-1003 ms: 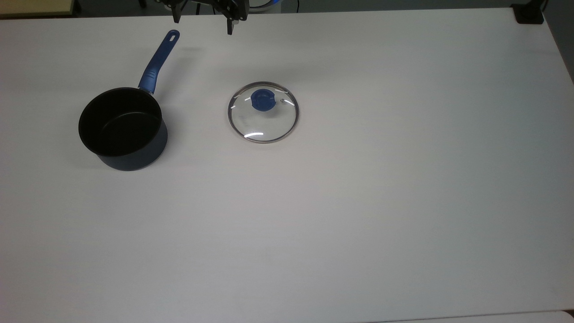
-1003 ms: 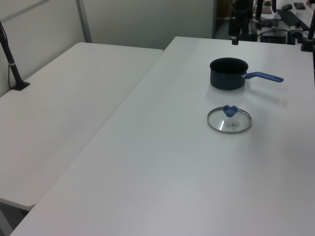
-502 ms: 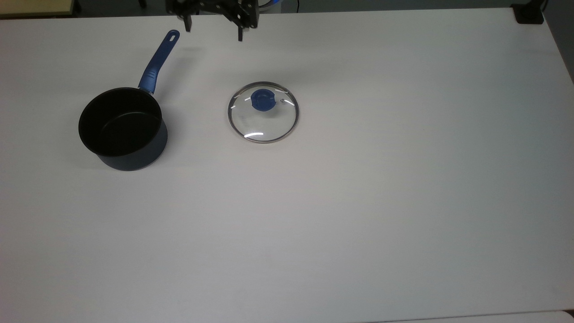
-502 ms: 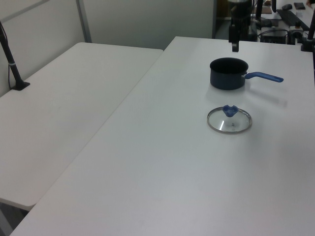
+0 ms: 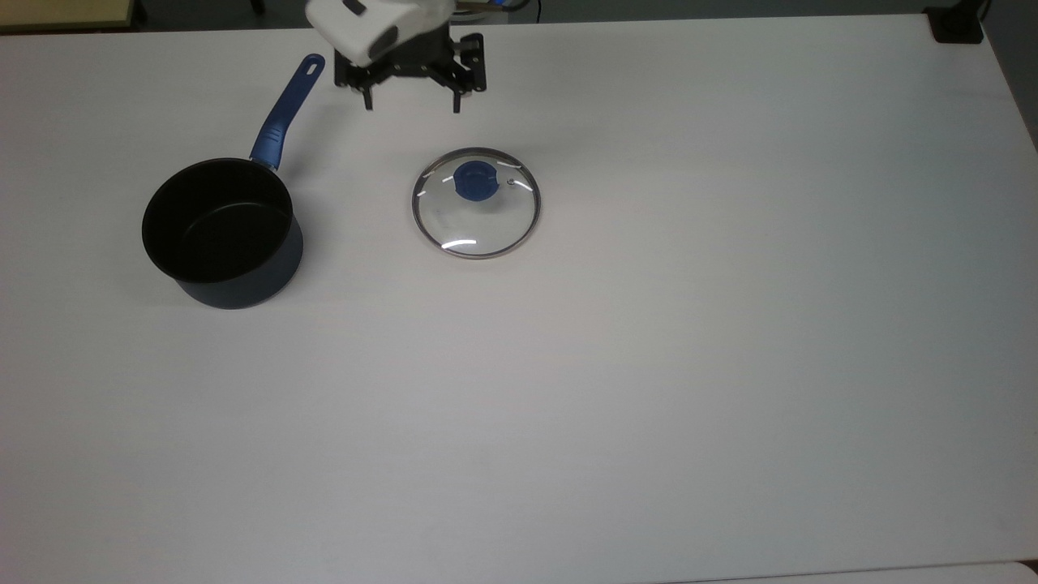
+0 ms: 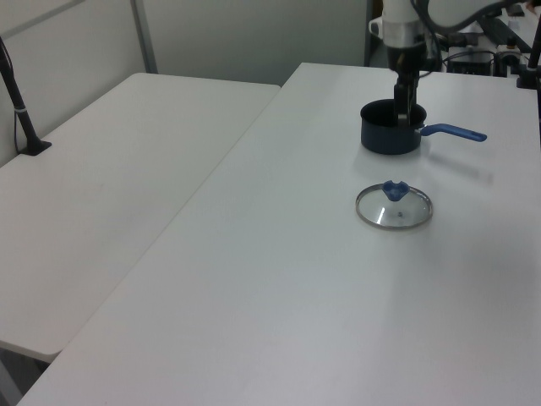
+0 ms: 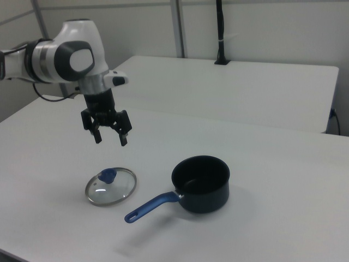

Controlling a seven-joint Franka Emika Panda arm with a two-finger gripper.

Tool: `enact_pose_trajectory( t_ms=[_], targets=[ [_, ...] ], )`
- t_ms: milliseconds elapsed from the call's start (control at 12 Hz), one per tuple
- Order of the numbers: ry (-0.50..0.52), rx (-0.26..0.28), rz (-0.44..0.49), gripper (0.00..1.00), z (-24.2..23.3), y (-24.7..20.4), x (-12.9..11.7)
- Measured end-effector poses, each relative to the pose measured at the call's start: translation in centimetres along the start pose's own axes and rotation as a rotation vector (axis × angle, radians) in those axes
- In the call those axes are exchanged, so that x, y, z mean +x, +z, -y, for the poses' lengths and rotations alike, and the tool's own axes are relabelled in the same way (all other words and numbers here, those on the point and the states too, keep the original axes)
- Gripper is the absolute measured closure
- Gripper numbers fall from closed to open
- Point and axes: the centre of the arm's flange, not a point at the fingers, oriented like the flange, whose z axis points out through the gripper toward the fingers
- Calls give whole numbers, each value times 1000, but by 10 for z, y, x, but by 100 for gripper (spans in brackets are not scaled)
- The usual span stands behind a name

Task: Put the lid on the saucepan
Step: 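Move the gripper over the glass lid's blue knob, then lower the gripper and grasp the lid by its blue knob, then lift the lid and carry it over the black saucepan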

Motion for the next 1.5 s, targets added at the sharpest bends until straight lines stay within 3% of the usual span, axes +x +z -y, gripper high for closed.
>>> enact_pose_trajectory(
  t_ms=[334,752,1170,1421,1505],
  targets=[
    [-147,0,10,0,34,59,1],
    [-159,12,7,0,51,110,17],
    [-153,44,12,0,66,128,22],
    [-160,43,17,14,77,145,17],
    [-161,44,15,31,77,148,15]
  ],
)
